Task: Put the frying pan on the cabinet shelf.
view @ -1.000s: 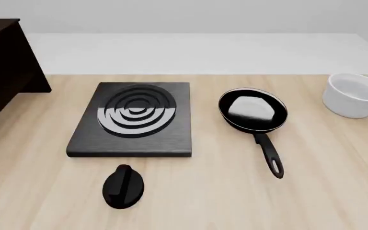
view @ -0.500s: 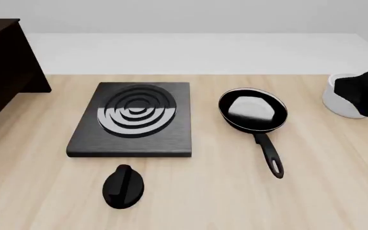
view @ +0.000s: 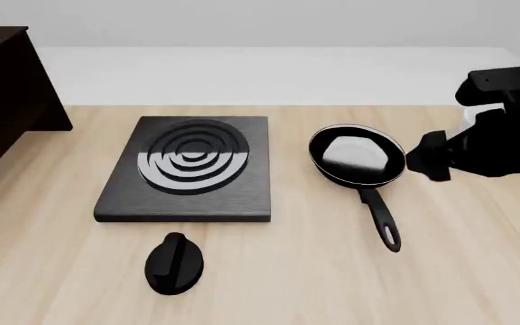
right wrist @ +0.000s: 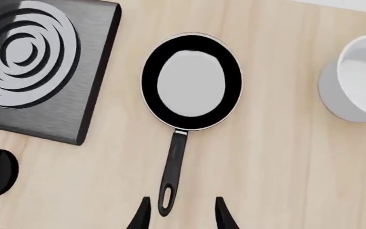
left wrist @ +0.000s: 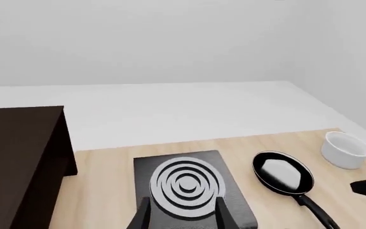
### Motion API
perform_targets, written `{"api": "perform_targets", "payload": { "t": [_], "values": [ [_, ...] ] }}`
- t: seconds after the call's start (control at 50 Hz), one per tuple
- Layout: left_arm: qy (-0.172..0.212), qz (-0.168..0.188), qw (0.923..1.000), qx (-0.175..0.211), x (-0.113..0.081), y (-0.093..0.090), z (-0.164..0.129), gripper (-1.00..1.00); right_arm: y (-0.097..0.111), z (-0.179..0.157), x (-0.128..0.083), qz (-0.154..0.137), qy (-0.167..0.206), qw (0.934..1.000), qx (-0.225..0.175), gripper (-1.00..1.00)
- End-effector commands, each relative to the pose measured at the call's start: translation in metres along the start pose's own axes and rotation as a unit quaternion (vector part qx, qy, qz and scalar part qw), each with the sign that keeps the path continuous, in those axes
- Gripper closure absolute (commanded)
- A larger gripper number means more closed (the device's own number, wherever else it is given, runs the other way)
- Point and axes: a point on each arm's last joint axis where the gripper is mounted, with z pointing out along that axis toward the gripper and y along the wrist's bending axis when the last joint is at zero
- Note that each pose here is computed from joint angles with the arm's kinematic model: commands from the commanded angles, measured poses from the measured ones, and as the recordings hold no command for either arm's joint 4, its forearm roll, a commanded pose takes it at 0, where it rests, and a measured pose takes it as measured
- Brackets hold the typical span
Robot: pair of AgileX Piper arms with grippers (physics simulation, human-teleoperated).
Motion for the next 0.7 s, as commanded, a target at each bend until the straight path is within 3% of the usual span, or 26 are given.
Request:
{"api": "perform_targets", "payload": {
  "t": [0.02, 0.08, 0.2, 0.3, 0.54, 0.7],
  "values": [
    [0.010, -0.011, 0.9999, 0.003, 0.009, 0.000, -0.003, -1.00, -0.002, 0.031, -0.009, -0.010, 0.037, 0.9993, 0.003, -1.00],
    [0.014, -0.012, 0.9997, 0.014, 0.013, -0.001, -0.005, -1.00, -0.005, 0.040, -0.012, -0.019, 0.044, 0.9988, 0.007, -1.00],
    [0.007, -0.014, 0.9998, 0.011, 0.001, -0.001, -0.007, -1.00, 0.000, 0.050, -0.020, -0.007, 0.047, 0.9989, 0.001, -1.00],
    [0.005, -0.013, 0.9998, 0.016, 0.002, -0.001, -0.009, -1.00, 0.006, 0.058, -0.024, -0.008, 0.049, 0.9987, -0.005, -1.00],
    [-0.007, -0.008, 0.9999, 0.010, -0.011, -0.002, -0.013, -1.00, 0.014, 0.084, -0.011, -0.006, 0.078, 0.9968, -0.012, -1.00],
    [-0.001, -0.007, 0.9997, 0.022, -0.005, -0.003, -0.009, -1.00, 0.007, 0.100, -0.003, -0.013, 0.094, 0.9954, -0.005, -1.00]
  ]
}}
